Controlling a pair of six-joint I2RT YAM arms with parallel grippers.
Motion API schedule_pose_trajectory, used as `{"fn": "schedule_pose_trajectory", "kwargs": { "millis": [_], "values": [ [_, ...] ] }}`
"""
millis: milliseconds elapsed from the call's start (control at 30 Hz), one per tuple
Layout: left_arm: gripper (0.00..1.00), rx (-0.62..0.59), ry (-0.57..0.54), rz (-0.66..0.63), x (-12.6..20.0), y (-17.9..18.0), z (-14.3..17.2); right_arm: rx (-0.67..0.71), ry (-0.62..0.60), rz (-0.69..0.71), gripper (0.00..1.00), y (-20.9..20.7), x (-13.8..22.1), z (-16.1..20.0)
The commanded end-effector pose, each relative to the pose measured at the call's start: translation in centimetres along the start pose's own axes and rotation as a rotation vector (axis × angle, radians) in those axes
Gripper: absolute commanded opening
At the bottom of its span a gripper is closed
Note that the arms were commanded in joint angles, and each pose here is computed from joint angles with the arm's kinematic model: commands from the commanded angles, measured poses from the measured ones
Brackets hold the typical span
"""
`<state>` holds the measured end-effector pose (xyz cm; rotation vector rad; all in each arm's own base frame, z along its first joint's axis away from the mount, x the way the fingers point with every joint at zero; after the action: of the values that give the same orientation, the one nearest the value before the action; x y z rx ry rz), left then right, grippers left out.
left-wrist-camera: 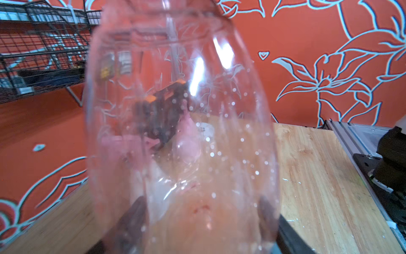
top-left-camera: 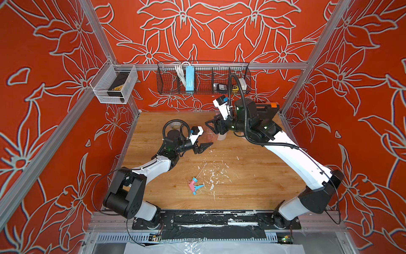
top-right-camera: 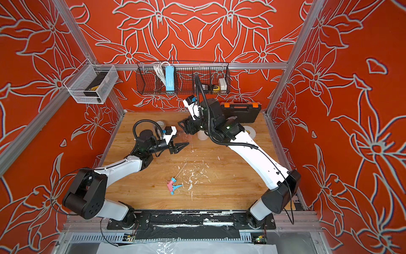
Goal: Attach spray nozzles to spray bottles
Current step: Pick up the spray bottle from the center of the board, then adjust the spray nozzle at the center of the board.
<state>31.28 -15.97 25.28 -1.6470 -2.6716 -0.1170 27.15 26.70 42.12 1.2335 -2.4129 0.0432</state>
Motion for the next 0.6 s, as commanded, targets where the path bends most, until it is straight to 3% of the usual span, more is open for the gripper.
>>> {"fn": "schedule_pose_trajectory", "kwargs": {
  "millis": [0, 133, 300, 567],
  "values": [
    [0.49, -0.015, -0.038, -0.068, 1.4, 0.9, -1.1, 0.029, -0.032, 0.043, 0.67, 0.3, 3.3, -1.1],
    [0.49, -0.019, -0.038, -0.278, 3.7, 2.6, -1.1, 0.002, 0.040, -0.012, 0.66, 0.8, 3.9, 1.5],
    [0.49, -0.018, -0.041, -0.595, 6.4, 4.0, -1.4, -0.068, 0.201, -0.120, 0.60, 2.8, 1.3, 8.2],
    [0.50, -0.045, -0.068, -0.763, 9.0, 3.0, -1.7, -0.089, 0.407, -0.256, 0.60, 4.9, -5.5, 18.5]
  ]
}}
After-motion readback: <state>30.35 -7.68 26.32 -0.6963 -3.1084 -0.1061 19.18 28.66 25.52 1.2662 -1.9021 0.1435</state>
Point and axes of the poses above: each gripper's point midway between its finger pads, its own x axis back along the fingers, its own y axis along the line the jaws close on, z = x × y, the point moved 9 cm from there along x, back along the fingers, and after that the axes turned 1 degree about x, right-handed, at the moved point
